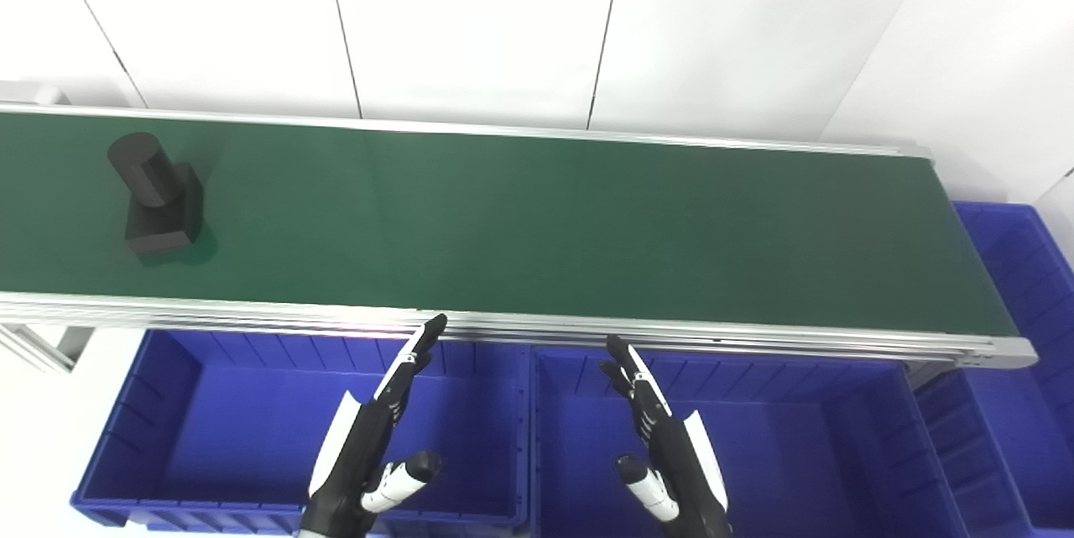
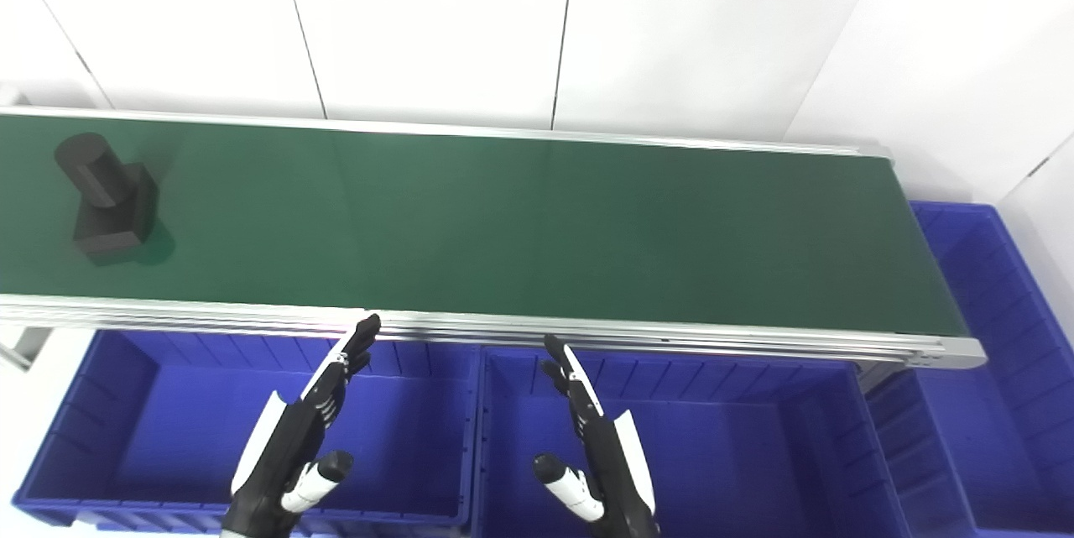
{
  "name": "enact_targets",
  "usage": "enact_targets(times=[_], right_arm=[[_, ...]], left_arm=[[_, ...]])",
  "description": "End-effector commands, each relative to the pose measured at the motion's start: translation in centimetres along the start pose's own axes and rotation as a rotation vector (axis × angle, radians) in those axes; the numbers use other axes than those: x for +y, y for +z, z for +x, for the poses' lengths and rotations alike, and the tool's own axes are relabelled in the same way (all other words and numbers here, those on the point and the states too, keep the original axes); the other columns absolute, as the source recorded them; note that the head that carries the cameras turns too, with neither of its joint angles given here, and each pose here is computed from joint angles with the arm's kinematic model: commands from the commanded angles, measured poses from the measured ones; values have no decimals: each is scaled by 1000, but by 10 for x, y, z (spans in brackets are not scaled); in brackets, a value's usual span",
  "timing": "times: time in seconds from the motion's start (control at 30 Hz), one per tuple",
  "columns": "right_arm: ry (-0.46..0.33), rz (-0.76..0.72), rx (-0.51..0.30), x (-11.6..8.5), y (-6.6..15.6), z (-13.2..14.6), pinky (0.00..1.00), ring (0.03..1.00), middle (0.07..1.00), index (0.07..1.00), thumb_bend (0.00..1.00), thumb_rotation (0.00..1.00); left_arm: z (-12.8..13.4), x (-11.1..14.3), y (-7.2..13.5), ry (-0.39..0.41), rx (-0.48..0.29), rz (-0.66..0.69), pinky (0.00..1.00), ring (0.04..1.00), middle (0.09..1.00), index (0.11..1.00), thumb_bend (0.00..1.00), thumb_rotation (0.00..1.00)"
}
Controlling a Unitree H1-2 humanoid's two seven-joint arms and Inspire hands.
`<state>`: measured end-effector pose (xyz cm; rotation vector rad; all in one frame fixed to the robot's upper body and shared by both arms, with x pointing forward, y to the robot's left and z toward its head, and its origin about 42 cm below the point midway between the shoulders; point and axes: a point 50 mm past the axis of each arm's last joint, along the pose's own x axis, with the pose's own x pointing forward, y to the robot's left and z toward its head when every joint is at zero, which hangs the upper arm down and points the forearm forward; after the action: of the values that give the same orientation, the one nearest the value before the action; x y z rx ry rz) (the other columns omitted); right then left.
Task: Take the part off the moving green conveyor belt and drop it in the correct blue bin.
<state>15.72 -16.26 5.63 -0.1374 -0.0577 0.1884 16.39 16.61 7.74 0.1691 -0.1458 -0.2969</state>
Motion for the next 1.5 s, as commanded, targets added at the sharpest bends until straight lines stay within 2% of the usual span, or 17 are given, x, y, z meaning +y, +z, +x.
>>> enact_targets(times=[0.0,0.43,0.67,0.97,1.47], right_arm=[[-11,5,-37,2,9,6,944,923,961,958,943,943],[-7,13,-33,3,6,5,954,930,964,960,947,940],[-5,20,-26,4,-5,-1,959,946,964,955,947,928],[12,24,-23,4,-15,-7,948,941,986,968,903,898],[8,15,-19,4,-19,-6,921,925,977,963,934,902]], left_arm=[[4,1,7,8,-40,5,970,987,975,951,799,953],[3,0,4,10,-39,-3,962,982,973,949,796,937],[0,-4,-4,4,-48,8,944,967,969,953,786,928],[-3,-7,-14,11,-35,7,904,947,959,940,837,928],[-3,-9,-15,12,-32,25,898,944,951,936,864,934]])
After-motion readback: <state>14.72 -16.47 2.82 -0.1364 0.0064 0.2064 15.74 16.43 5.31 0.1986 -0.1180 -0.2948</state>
